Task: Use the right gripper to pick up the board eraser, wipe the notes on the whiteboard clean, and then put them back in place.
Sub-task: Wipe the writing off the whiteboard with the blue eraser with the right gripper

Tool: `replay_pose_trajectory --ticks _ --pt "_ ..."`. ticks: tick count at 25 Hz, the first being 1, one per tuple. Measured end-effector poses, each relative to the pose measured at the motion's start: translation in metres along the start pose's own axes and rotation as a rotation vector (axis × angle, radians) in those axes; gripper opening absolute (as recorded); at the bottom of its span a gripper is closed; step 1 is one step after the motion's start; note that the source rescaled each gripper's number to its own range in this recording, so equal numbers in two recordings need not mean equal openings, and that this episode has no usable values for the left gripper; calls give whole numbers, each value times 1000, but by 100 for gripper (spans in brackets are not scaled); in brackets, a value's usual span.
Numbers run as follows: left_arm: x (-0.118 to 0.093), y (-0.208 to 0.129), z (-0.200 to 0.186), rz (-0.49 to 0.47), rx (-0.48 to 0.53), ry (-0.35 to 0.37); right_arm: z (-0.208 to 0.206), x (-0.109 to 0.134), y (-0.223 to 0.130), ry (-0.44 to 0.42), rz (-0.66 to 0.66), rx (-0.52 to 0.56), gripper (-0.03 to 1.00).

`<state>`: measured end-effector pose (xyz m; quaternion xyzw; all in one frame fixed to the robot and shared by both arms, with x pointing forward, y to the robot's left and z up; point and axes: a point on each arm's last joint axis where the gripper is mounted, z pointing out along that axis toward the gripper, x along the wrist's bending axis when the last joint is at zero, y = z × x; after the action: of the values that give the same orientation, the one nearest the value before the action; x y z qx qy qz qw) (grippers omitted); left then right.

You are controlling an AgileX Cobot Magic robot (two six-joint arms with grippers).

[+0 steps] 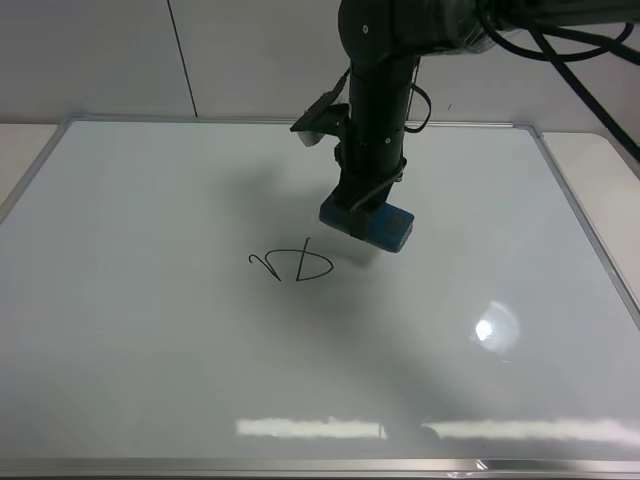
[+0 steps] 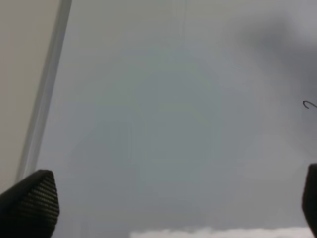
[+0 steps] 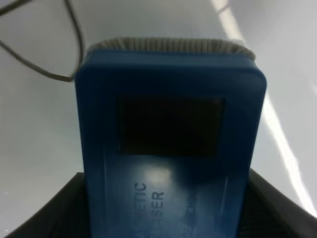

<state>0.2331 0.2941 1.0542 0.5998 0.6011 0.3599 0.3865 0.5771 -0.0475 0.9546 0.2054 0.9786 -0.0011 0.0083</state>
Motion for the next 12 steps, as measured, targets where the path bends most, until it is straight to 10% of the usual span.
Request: replay_pose_trajectory --ticks 12 --pt "0 0 0 0 0 0 -4 27 22 33 -131 -18 3"
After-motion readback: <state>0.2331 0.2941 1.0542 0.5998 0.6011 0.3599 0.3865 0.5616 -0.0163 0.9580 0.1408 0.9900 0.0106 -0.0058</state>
